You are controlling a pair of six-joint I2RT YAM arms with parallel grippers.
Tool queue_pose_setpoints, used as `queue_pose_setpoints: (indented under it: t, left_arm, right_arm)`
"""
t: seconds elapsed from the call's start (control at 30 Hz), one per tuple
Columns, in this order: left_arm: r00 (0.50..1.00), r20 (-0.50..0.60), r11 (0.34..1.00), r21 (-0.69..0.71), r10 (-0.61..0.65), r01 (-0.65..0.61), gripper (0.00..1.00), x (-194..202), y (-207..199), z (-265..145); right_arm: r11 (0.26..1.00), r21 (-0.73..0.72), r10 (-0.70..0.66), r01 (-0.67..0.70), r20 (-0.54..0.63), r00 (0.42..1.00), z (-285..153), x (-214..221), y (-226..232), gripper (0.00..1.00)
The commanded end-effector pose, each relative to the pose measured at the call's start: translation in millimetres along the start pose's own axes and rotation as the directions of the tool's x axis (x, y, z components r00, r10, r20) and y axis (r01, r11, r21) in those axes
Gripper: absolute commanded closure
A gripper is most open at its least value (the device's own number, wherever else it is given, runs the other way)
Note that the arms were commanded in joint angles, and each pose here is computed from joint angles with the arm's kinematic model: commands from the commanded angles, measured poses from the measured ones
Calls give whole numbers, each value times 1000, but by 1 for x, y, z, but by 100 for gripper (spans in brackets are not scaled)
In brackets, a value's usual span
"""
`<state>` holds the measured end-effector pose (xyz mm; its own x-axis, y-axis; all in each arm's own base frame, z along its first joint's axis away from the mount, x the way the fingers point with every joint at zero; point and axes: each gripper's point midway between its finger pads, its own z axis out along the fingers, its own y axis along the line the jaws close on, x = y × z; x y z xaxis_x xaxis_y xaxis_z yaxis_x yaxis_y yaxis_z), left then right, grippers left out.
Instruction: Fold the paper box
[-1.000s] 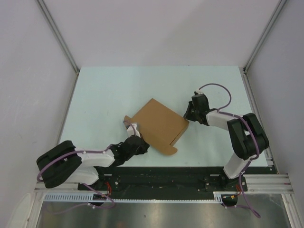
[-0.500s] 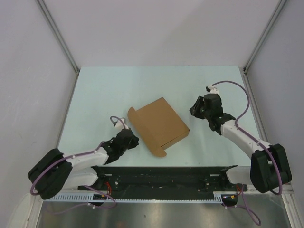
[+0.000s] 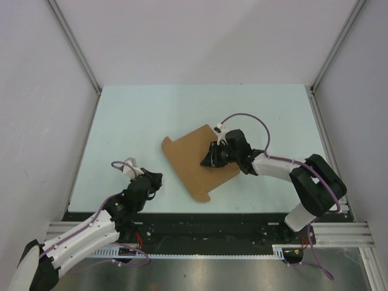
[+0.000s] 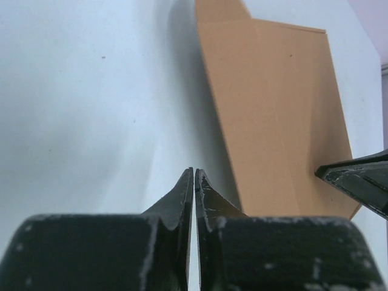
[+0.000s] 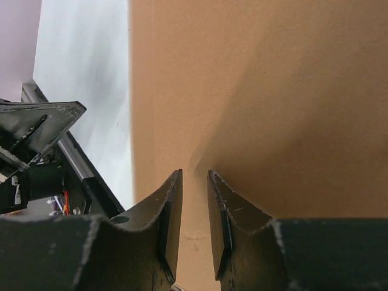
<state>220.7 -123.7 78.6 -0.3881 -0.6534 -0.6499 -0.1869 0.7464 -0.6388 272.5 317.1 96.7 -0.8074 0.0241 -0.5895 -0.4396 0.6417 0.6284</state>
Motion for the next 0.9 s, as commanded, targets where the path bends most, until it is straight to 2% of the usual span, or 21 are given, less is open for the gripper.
queue_pose_setpoints:
  t: [0.0,0.2,0.27,0.4,0.47,0.53,0.67,0.87]
  left_arm:
    - [999,-25,999,-48,-24,22,93,11,16,2]
    - [999,-43,999,-22,-29,28,92,17,13,5]
    - [999,-39,1000,-16,-25,25,91,17,11,7]
    - [999,-47,1000,-21,-17,16,89,20,10,10]
    - [998,-60,1000,-23,-20,19,88,24,11,13]
    - [996,-83,999,-23,-25,23,88,31,10,15]
    - [992,-121,999,-37,-37,33,88,44,15,19]
    - [987,-154,998,-48,-43,36,88,54,15,25]
  right_arm:
    - [996,-83,11,-12,-23,1000,12,-1,12,73]
    - [1000,-6,24,-25,-81,996,15,17,-9,75]
    - [1000,9,17,-17,-25,1000,7,0,-10,74]
    - [1000,17,22,-25,187,982,-31,-68,-3,58]
    - [997,70,0,-20,273,962,-52,-98,-12,57]
    - [989,145,-25,-20,304,952,-62,-113,-23,57]
    - [950,313,-85,-10,286,955,-66,-118,-64,63]
    - [923,385,-80,0,192,978,-47,-92,-87,67]
